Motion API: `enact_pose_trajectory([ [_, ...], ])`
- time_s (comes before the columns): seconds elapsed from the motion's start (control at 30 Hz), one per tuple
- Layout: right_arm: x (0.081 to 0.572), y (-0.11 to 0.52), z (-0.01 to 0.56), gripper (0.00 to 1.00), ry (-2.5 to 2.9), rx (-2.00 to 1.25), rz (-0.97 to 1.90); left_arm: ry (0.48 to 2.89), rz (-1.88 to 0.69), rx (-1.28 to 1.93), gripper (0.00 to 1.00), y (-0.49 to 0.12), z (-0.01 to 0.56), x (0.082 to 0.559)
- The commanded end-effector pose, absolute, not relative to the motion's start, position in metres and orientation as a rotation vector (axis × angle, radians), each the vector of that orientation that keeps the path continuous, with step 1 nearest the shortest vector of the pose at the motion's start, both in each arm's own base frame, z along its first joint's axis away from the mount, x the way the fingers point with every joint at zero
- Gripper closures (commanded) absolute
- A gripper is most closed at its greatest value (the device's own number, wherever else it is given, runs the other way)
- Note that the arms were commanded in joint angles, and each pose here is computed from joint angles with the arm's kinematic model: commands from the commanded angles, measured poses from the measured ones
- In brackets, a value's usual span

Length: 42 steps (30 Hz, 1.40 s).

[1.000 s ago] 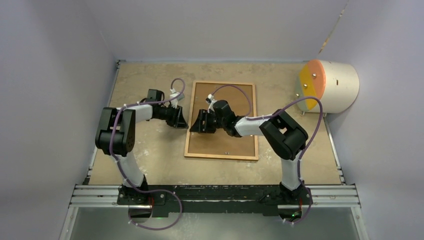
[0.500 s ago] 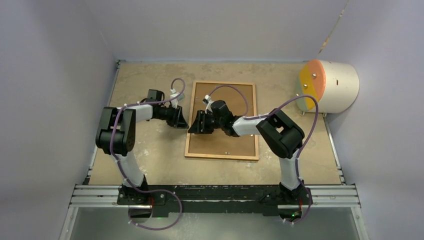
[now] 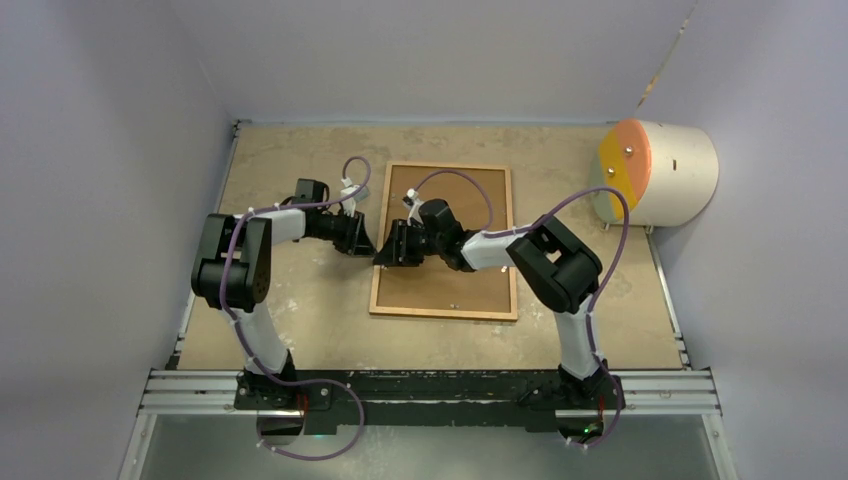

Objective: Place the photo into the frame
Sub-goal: Install the photo frame at the center of the board.

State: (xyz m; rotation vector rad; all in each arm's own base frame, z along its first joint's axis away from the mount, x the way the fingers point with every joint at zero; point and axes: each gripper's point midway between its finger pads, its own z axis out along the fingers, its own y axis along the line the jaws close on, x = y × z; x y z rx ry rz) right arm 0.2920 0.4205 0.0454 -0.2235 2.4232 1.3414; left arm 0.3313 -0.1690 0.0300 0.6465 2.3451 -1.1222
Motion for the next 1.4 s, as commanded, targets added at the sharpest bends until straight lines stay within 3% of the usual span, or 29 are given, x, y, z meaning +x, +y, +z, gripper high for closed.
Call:
enact_pose_trajectory([
  [0.0, 0.289, 0.430, 0.049, 0.54, 2.416, -0.236, 1.403, 2.337, -1.115, 0.716, 0.78, -0.175, 0.025, 0.328],
  [0.27, 0.286, 0.429, 0.054, 0.55, 2.441, -0.269, 1.392, 2.337, -1.105, 0.722, 0.79, -0.175, 0.027, 0.328],
  [0.5, 0.330, 0.410, 0.087, 0.50, 2.345, -0.237, 1.305, 2.327, -1.070, 0.703, 0.78, -0.173, 0.035, 0.340],
  [0.77, 0.401, 0.371, 0.103, 0.41, 2.281, -0.113, 1.232, 2.253, -1.022, 0.651, 0.55, -0.178, 0.060, 0.392],
  [0.9, 0.432, 0.363, 0.095, 0.42, 2.282, -0.069, 1.191, 2.229, -1.032, 0.619, 0.52, -0.183, 0.062, 0.414],
  [1.07, 0.459, 0.365, 0.085, 0.47, 2.283, -0.042, 1.181, 2.242, -1.066, 0.593, 0.56, -0.187, 0.052, 0.427],
  [1.37, 0.477, 0.378, 0.064, 0.50, 2.299, -0.022, 1.201, 2.269, -1.073, 0.596, 0.76, -0.187, 0.036, 0.423],
])
